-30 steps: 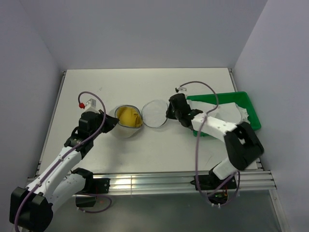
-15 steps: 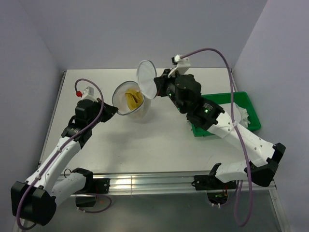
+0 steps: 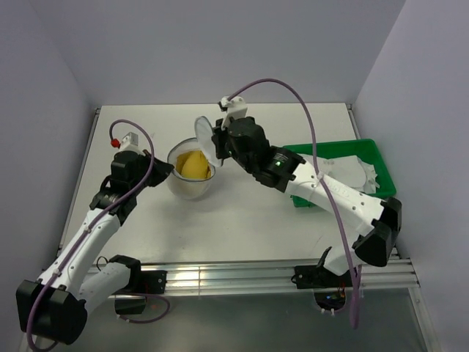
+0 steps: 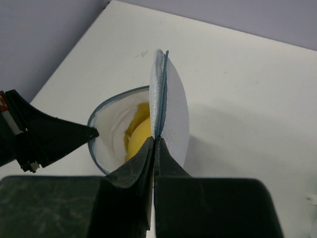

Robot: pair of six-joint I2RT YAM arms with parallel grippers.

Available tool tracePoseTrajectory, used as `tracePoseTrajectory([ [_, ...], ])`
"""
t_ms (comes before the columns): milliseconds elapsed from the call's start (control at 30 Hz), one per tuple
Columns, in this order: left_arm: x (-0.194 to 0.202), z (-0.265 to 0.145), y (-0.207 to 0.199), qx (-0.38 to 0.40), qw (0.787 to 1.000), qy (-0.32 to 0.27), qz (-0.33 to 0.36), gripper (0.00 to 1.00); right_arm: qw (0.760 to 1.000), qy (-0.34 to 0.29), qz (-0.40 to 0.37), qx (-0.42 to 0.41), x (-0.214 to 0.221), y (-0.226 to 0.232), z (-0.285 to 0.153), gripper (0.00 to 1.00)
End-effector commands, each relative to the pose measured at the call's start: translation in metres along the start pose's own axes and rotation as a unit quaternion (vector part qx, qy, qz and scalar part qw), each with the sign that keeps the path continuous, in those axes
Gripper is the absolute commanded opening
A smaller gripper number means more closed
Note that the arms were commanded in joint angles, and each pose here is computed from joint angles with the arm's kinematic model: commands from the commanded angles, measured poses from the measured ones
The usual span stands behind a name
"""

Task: Place the bra in the laundry bag and zip it closed

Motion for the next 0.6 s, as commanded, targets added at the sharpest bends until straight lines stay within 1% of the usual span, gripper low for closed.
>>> tracePoseTrajectory([
  [0, -0.038, -0.007, 0.002, -0.019, 0.997, -0.073, 0.009, 0.00, 0.999, 0.011, 0.017, -0.049, -0.008, 0.030, 0.026, 0.00],
  [33, -0.039, -0.005, 0.008, -0.028, 0.997, -0.071, 0.003, 0.00, 0.998, 0.002, 0.024, -0.059, -0.019, 0.039, 0.030, 0.00],
  [100, -0.043, -0.005, 0.015, -0.030, 0.998, -0.064, -0.005, 0.00, 0.996, 0.004, 0.034, -0.080, -0.016, 0.046, 0.038, 0.00],
  [133, -0.044, -0.007, 0.020, -0.033, 0.998, -0.059, -0.009, 0.00, 0.993, 0.009, 0.046, -0.106, -0.015, 0.053, 0.038, 0.00],
  [200, -0.057, -0.014, 0.038, -0.057, 0.995, -0.080, -0.022, 0.00, 0.989, 0.001, 0.060, -0.136, -0.021, 0.063, 0.037, 0.00],
  [233, -0.063, -0.020, 0.044, -0.063, 0.994, -0.091, -0.018, 0.00, 0.988, 0.014, 0.065, -0.138, -0.016, 0.065, 0.042, 0.00],
  [267, -0.069, -0.025, 0.061, -0.094, 0.990, -0.103, -0.028, 0.00, 0.987, 0.016, 0.071, -0.143, -0.018, 0.069, 0.043, 0.00],
  [300, -0.070, -0.027, 0.069, -0.112, 0.988, -0.105, -0.025, 0.00, 0.986, 0.025, 0.079, -0.145, -0.013, 0.070, 0.046, 0.00],
  [333, -0.069, -0.027, 0.079, -0.144, 0.983, -0.108, -0.030, 0.00, 0.982, 0.037, 0.103, -0.155, -0.005, 0.073, 0.053, 0.00],
  [367, -0.067, -0.025, 0.085, -0.154, 0.982, -0.106, -0.035, 0.00, 0.980, 0.054, 0.113, -0.153, 0.010, 0.072, 0.058, 0.00],
  [433, -0.059, -0.020, 0.097, -0.159, 0.982, -0.090, -0.050, 0.00, 0.976, 0.073, 0.142, -0.148, 0.031, 0.071, 0.068, 0.00],
  [533, -0.055, -0.019, 0.111, -0.160, 0.982, -0.077, -0.067, 0.00, 0.978, 0.089, 0.151, -0.114, 0.055, 0.061, 0.086, 0.00],
  [567, -0.055, -0.019, 0.113, -0.165, 0.981, -0.074, -0.068, 0.03, 0.979, 0.089, 0.151, -0.104, 0.061, 0.057, 0.090, 0.00],
])
Point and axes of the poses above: each gripper's point midway between its finger pads, its own z axis out along the fingers, its own y axis along the line the jaws close on, x = y × z, the point moved 7 cm from there along -z, back along the fingers, and after that the axes turned 11 degrees about z, right-handed, at the moved point
